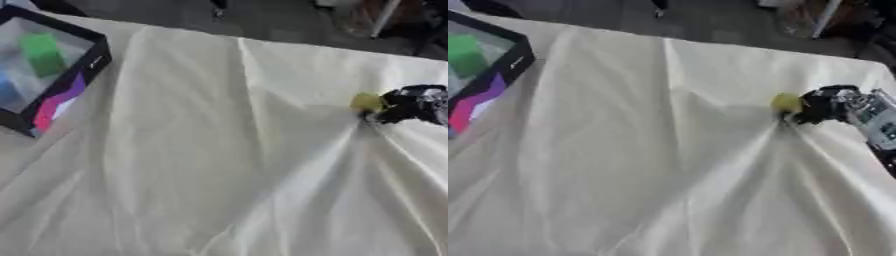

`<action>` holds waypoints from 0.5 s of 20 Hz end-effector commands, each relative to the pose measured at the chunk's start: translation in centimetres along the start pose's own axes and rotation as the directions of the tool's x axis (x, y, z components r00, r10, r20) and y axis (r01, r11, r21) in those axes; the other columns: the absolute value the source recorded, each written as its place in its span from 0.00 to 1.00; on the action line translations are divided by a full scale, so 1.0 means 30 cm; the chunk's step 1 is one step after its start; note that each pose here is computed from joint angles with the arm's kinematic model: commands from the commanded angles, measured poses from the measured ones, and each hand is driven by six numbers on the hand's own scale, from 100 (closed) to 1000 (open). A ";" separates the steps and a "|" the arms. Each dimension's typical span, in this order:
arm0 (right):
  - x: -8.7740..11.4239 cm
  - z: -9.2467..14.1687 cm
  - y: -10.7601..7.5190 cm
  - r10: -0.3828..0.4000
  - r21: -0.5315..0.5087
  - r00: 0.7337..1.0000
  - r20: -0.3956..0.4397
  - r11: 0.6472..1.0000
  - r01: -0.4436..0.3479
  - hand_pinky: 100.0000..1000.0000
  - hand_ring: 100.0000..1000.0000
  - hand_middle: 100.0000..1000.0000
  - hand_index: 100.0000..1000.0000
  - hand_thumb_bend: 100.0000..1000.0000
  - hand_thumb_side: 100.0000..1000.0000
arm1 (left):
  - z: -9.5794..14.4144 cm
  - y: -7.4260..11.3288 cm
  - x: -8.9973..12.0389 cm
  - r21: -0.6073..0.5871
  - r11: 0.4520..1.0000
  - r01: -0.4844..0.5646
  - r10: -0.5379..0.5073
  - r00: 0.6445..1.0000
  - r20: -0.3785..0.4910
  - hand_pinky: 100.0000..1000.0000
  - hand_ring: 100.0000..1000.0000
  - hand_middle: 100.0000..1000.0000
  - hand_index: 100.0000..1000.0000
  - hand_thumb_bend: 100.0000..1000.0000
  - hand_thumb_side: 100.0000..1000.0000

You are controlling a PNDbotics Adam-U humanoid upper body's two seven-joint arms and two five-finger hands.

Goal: Pick up the objects with one hand, pass them to the other hand, and then place them into the box on the other side of the table.

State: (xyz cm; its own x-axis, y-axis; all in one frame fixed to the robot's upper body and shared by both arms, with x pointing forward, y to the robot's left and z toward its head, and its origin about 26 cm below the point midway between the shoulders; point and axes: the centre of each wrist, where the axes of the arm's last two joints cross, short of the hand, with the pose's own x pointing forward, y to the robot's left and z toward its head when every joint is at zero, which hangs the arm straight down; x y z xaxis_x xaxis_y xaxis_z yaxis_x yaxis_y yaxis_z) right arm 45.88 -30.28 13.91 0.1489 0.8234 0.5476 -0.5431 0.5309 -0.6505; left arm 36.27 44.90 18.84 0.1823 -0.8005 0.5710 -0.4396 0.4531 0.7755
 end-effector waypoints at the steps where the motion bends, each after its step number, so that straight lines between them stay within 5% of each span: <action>1: 0.014 0.038 -0.064 -0.006 -0.029 1.000 0.014 1.000 0.006 0.89 0.76 0.75 0.79 0.00 0.22 | -0.017 0.052 0.015 0.033 0.999 0.025 -0.026 0.999 0.019 0.94 0.71 0.63 0.75 0.00 0.47; 8: 0.014 0.036 -0.061 -0.029 0.004 0.999 0.015 1.000 0.029 0.89 0.78 0.85 0.82 0.00 0.16 | -0.017 0.052 0.014 0.032 0.999 0.026 -0.026 0.999 0.019 0.94 0.71 0.63 0.75 0.00 0.47; 10: 0.011 0.033 -0.060 -0.051 0.012 0.999 0.013 0.999 0.050 0.90 0.79 0.85 0.80 0.00 0.21 | -0.017 0.051 0.014 0.032 0.999 0.026 -0.026 0.999 0.018 0.94 0.71 0.63 0.75 0.00 0.46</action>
State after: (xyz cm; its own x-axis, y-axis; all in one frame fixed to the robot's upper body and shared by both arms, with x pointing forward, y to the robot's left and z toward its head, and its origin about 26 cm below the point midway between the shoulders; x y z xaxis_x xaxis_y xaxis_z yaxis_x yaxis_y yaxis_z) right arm 45.87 -30.25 13.86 0.1742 0.7979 0.5770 -0.5731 0.5587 -0.5995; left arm 36.27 44.95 18.80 0.1863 -0.8023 0.5670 -0.4386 0.4485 0.7787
